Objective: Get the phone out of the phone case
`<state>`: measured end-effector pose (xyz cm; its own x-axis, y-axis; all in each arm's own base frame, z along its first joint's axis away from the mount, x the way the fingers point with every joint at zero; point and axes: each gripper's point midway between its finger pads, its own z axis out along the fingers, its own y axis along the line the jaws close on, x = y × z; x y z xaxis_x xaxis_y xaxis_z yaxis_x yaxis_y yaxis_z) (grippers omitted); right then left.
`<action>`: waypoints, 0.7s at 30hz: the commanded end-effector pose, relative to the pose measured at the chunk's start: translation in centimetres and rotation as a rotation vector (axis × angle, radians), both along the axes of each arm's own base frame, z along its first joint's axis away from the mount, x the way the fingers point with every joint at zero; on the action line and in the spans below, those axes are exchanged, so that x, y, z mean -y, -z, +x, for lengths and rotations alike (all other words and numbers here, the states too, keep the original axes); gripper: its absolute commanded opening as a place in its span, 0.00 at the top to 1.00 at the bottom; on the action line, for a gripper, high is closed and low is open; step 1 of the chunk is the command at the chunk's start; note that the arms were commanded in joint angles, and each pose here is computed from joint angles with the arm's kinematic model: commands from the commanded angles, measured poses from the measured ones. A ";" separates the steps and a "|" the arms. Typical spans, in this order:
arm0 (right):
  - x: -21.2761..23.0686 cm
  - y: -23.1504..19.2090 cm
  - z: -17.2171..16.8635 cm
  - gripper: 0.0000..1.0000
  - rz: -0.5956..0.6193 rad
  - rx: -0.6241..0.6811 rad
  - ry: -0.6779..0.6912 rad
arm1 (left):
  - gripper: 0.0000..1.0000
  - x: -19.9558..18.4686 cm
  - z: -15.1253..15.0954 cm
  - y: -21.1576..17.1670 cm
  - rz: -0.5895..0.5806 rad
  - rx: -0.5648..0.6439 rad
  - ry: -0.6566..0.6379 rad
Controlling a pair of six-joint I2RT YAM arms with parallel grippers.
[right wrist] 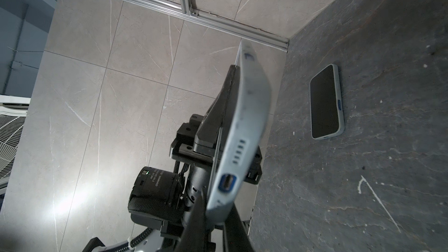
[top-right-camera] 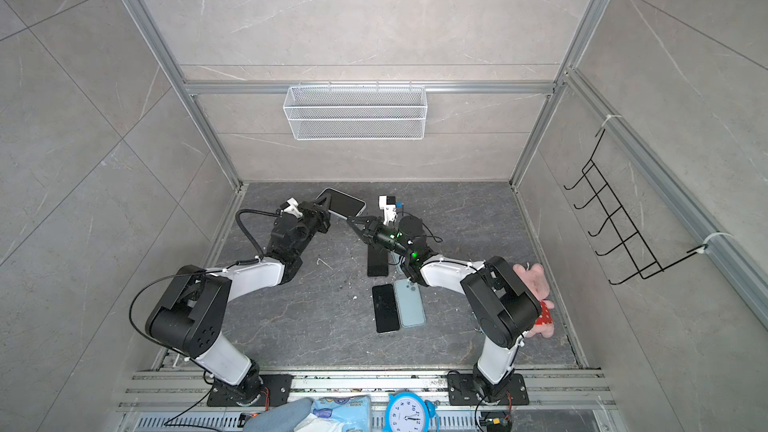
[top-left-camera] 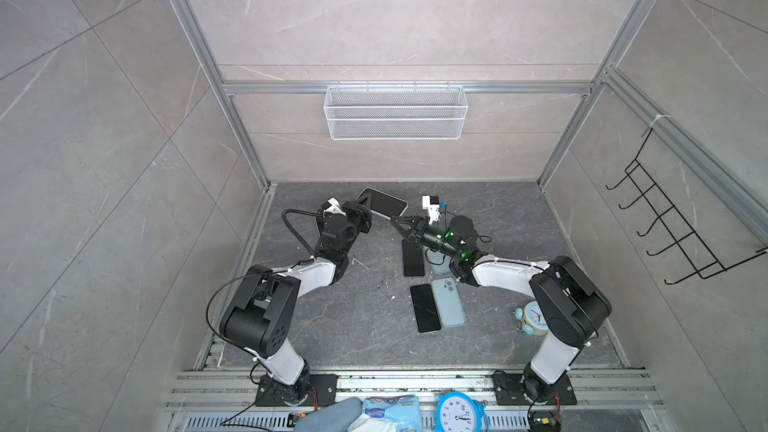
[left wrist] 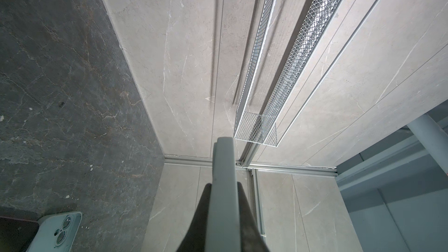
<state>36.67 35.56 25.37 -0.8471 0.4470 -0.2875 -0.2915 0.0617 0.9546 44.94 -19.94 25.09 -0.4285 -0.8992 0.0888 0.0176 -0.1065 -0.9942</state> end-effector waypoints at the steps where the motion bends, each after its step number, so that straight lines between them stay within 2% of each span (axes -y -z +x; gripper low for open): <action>1: 0.1 -0.2 -0.1 1.00 0.010 0.039 -0.001 | 1.00 -0.2 -1.5 -5.2 -0.056 0.144 0.012; 10: 0.3 0.2 -0.4 1.00 0.000 0.058 -0.010 | 1.00 -0.3 -1.7 -5.1 -0.066 0.145 0.016; 12: 0.3 0.6 -0.6 1.00 -0.032 0.080 -0.009 | 1.00 -0.2 -1.6 -5.1 -0.116 0.115 0.028; 15: 1.0 2.1 -0.8 1.00 -0.141 0.145 0.017 | 1.00 0.6 -1.3 -5.4 -0.182 0.081 0.074; 19: 2.3 5.0 -1.3 1.00 -0.413 0.272 0.080 | 1.00 1.6 -1.2 -5.3 -0.250 -0.001 0.134; 21: 2.8 5.4 -1.0 1.00 -0.472 0.323 0.102 | 1.00 2.0 -1.3 -5.8 -0.270 -0.012 0.158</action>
<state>34.95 34.43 24.55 -0.7206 0.3914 -0.5723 -0.5047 0.2698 0.8201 43.77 -21.53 23.10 -0.4850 -0.8398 0.2438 -0.1428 -0.1990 -0.9696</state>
